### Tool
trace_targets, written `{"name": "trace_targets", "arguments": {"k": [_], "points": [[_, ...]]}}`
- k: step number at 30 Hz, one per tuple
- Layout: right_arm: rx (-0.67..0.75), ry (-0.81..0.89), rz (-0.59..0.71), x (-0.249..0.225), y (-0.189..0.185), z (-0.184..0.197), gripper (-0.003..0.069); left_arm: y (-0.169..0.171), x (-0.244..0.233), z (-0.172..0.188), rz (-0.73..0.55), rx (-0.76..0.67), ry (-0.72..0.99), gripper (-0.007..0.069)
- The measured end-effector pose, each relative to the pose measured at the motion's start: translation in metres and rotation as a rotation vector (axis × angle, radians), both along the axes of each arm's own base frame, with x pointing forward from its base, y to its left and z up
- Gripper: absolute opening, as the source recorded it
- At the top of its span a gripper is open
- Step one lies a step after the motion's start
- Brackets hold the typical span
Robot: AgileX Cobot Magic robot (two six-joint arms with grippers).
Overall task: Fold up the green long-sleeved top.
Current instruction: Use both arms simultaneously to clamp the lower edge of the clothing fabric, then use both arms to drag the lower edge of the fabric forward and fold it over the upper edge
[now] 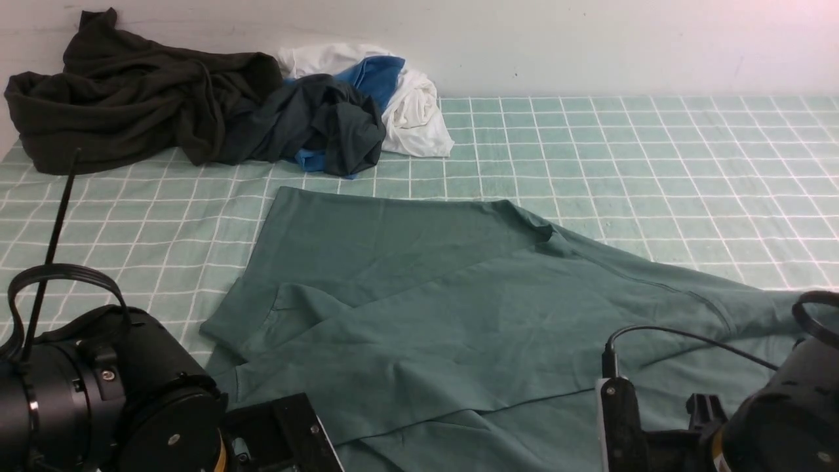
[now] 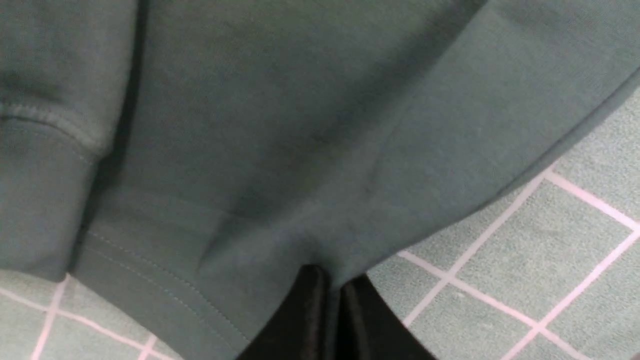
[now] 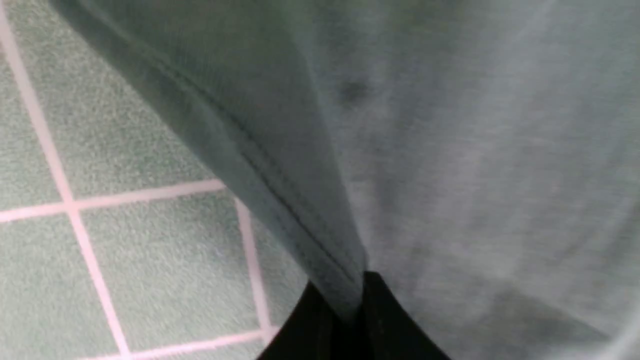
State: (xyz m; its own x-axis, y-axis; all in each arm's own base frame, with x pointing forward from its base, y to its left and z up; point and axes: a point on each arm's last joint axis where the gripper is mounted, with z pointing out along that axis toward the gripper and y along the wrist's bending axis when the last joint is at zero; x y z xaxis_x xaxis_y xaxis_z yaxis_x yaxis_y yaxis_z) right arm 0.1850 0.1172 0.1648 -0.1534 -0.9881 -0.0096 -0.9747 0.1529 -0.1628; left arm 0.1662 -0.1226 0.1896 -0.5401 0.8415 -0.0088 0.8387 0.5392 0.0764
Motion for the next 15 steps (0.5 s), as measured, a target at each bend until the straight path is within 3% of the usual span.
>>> {"name": "trace_targets", "arguments": {"k": [6,15], "points": [[0.0,-0.128,-0.022,0.033,0.0,0.043,0.0017,0.017,0.037,0.027,0.187,-0.048,-0.081,0.0007],[0.126,-0.384,-0.163,0.145,-0.021,0.1,0.0018,0.034,0.154,0.09,0.201,-0.125,-0.312,0.0011]]}}
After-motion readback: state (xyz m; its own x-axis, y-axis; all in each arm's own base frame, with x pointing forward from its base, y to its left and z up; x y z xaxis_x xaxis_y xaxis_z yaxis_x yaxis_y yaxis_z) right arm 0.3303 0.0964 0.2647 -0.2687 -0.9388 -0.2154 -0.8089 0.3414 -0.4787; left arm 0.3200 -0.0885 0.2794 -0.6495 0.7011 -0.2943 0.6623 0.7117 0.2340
